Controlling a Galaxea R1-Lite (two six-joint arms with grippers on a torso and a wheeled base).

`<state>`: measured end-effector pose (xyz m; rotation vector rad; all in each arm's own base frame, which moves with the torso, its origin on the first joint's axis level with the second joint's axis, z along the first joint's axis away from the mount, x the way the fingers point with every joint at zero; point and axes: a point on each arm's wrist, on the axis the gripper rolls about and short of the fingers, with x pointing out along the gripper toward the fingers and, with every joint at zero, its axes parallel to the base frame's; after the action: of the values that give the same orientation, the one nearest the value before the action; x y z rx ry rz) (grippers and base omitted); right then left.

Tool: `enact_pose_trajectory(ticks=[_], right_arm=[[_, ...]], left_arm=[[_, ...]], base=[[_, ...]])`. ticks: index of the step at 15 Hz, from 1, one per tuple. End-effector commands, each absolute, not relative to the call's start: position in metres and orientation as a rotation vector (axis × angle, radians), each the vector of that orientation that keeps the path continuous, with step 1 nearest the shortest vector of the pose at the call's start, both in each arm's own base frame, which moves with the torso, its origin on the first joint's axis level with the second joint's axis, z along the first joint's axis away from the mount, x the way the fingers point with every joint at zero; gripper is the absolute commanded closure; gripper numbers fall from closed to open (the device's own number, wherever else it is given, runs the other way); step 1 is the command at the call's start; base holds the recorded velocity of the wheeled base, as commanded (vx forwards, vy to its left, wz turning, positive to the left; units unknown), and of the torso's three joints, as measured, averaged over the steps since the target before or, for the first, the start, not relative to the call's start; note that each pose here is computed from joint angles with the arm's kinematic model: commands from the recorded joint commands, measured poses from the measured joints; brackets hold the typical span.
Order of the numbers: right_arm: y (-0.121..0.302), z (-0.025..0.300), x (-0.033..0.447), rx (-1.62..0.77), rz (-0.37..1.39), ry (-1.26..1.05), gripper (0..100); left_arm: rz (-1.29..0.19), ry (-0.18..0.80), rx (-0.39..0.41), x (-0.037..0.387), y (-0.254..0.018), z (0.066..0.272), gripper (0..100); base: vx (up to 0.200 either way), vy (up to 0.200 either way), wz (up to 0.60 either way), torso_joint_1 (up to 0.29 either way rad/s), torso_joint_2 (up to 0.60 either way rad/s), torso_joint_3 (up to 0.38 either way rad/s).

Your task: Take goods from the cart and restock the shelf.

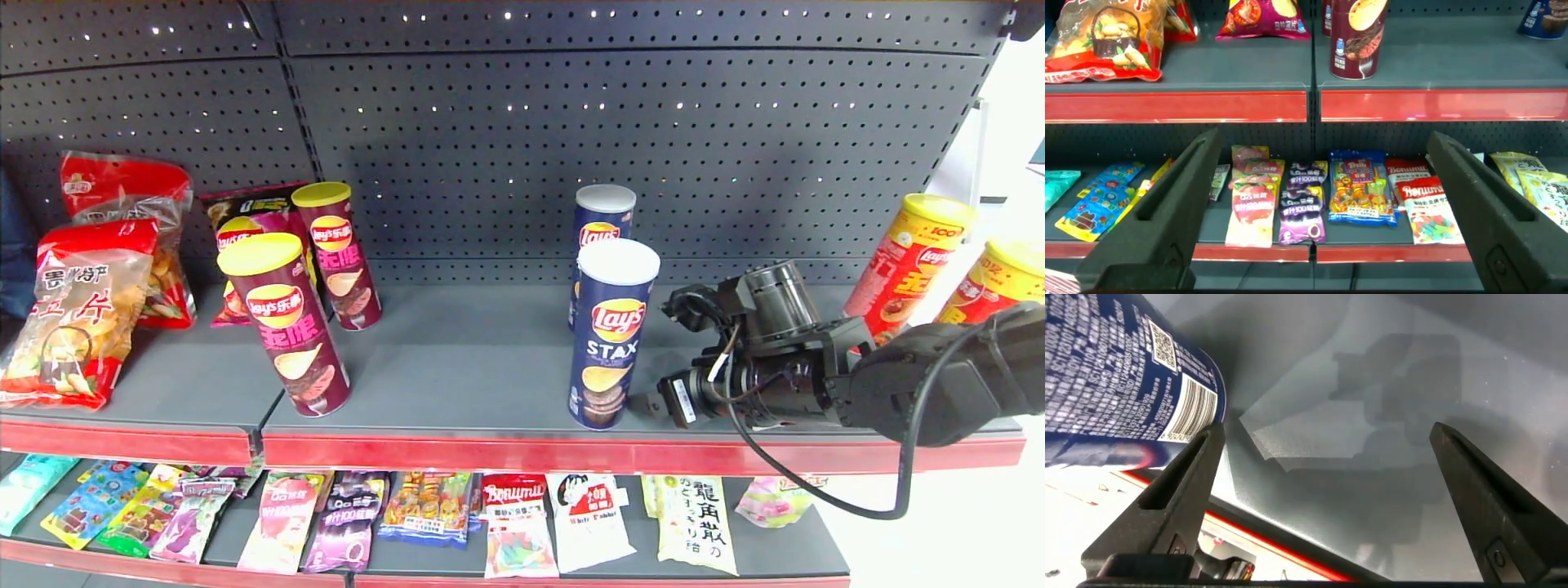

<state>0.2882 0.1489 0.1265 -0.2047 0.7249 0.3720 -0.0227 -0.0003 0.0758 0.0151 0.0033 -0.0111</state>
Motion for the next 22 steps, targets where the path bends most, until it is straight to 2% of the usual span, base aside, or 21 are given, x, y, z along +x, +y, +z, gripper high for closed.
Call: enact_pose_trajectory(ticks=[1, 13, 16, 22], right_arm=[[0.149, 0.127, 0.288, -0.204, 0.372, 0.724, 0], [0.142, 0.129, 0.279, -0.204, 0.366, 0.727, 0], [0.126, 0.145, 0.253, -0.190, 0.361, 0.677, 0], [0.068, 0.165, 0.155, -0.166, 0.424, 0.466, 0]], left_arm=[[-0.011, 0.006, 0.015, -0.023, 0.000, 0.076, 0], [-0.011, 0.005, 0.015, -0.023, 0.000, 0.076, 0], [-0.011, 0.006, 0.015, -0.023, 0.000, 0.076, 0], [-0.011, 0.005, 0.015, -0.023, 0.000, 0.076, 0]], base=[[0.000, 0.000, 0.00, 0.000, 0.00, 0.000], [0.000, 0.000, 0.00, 0.000, 0.00, 0.000], [0.000, 0.000, 0.00, 0.000, 0.00, 0.000], [0.000, 0.000, 0.00, 0.000, 0.00, 0.000]])
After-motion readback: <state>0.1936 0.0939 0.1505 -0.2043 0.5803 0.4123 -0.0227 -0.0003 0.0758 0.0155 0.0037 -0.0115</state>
